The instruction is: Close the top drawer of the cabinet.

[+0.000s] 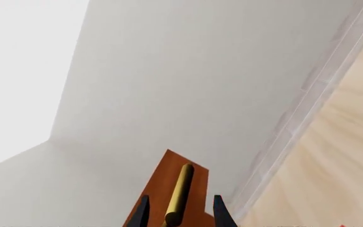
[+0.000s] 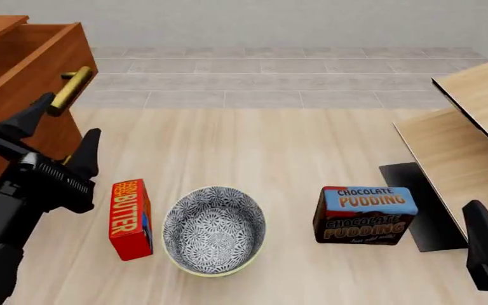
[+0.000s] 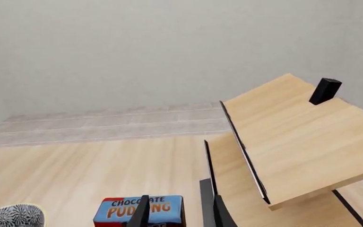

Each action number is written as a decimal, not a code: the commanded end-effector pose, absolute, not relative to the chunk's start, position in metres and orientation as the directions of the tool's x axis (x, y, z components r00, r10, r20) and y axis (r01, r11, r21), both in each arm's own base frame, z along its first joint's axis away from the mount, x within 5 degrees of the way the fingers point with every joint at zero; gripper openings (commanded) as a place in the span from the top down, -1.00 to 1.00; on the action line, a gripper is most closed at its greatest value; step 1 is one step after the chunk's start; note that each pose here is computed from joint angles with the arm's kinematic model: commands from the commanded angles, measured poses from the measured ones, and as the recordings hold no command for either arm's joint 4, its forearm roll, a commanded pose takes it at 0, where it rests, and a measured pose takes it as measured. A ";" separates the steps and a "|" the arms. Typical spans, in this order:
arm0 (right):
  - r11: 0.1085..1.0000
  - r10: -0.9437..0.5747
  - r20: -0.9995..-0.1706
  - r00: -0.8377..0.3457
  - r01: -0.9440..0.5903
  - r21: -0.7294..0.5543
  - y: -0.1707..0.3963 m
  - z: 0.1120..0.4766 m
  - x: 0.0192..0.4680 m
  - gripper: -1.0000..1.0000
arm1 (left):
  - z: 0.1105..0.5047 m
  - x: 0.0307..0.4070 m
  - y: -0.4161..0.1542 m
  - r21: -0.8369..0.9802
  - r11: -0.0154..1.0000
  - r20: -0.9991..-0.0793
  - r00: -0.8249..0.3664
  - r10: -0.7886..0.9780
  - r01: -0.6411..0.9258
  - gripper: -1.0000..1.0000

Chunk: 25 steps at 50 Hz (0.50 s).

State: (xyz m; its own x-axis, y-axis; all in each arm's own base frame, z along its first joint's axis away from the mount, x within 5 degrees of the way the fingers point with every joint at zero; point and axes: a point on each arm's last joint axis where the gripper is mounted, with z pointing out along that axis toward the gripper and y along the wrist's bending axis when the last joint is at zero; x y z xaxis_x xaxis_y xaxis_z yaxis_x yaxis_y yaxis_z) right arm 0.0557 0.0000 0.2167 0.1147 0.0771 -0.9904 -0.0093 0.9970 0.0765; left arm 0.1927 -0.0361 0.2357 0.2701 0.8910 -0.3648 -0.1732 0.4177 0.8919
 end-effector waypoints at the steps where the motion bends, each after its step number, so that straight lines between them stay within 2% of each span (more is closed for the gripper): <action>1: 0.997 0.080 -0.990 0.116 -0.011 0.079 0.000 0.217 0.056 -1.00 | 0.236 0.197 -0.033 0.899 0.399 -0.351 0.248 0.903 -0.181 -1.00; 25: 0.997 0.075 -0.990 0.117 -0.005 0.074 0.000 0.218 0.055 -1.00 | 0.229 0.203 -0.025 0.908 0.382 -0.348 0.198 0.916 -0.172 -1.00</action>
